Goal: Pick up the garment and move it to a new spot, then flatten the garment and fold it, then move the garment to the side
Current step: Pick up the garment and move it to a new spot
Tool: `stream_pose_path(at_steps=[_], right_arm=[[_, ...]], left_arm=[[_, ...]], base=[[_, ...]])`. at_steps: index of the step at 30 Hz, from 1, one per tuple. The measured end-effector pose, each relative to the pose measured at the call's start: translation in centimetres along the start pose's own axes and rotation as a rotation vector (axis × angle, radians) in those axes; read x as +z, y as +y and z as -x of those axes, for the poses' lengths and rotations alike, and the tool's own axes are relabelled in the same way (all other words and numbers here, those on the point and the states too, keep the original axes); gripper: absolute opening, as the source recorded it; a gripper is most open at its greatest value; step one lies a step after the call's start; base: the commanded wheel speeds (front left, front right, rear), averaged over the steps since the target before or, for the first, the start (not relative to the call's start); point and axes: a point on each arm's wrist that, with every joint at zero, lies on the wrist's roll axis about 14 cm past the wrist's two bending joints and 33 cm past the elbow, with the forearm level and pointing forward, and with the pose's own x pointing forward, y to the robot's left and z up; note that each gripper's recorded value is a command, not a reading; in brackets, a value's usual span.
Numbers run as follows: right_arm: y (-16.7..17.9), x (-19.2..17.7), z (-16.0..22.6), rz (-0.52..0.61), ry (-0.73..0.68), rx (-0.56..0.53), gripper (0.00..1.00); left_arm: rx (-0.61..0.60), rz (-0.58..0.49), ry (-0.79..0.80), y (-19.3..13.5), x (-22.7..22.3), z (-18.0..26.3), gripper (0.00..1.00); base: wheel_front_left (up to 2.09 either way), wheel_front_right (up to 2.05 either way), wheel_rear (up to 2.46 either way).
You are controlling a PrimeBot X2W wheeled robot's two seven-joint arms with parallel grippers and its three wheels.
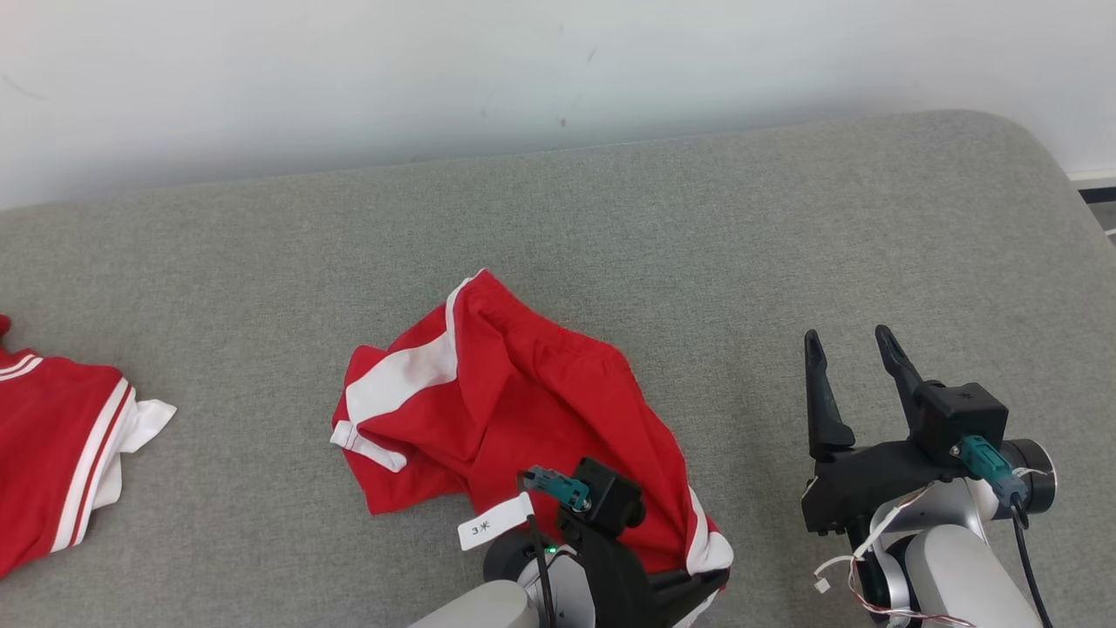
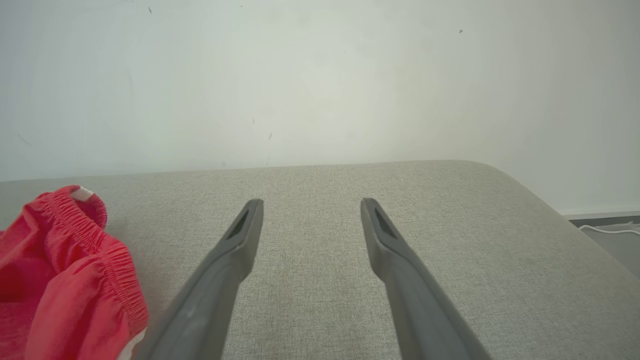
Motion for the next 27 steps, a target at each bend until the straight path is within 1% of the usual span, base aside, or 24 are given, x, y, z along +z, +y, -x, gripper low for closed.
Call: stream_pose_path(at_steps=[12,13,14,24,27], right_arm=[[0.7,0.0,0.0,-0.001,0.004,0.019,1.0],[0.7,0.0,0.0,-0.001,0.002,0.019,1.0],[0.7,0.1,0.1,-0.001,0.0,0.018,1.0],[1.0,0.4,0.4,-0.028,-0.005,0.023,1.0],[1.2,-0.1,0.9,-0.028,0.01,0.029,1.0]], left_arm=[[-0.011,-0.018,0.026,-1.1,-1.3,0.0,0.0],[-0.007,-0.013,0.018,-1.0,-1.2,0.0,0.34],[-0.001,-0.013,0.008,-0.9,-1.1,0.0,1.0],[0.033,-0.03,-0.138,-0.7,2.3,1.2,1.0],[0.066,-0.027,-0.203,0.1,3.6,2.1,1.0]], base=[[0.0,0.0,0.0],[0.0,0.0,0.0],[0.0,0.0,0.0],[0.0,0.0,0.0],[0.0,0.0,0.0]])
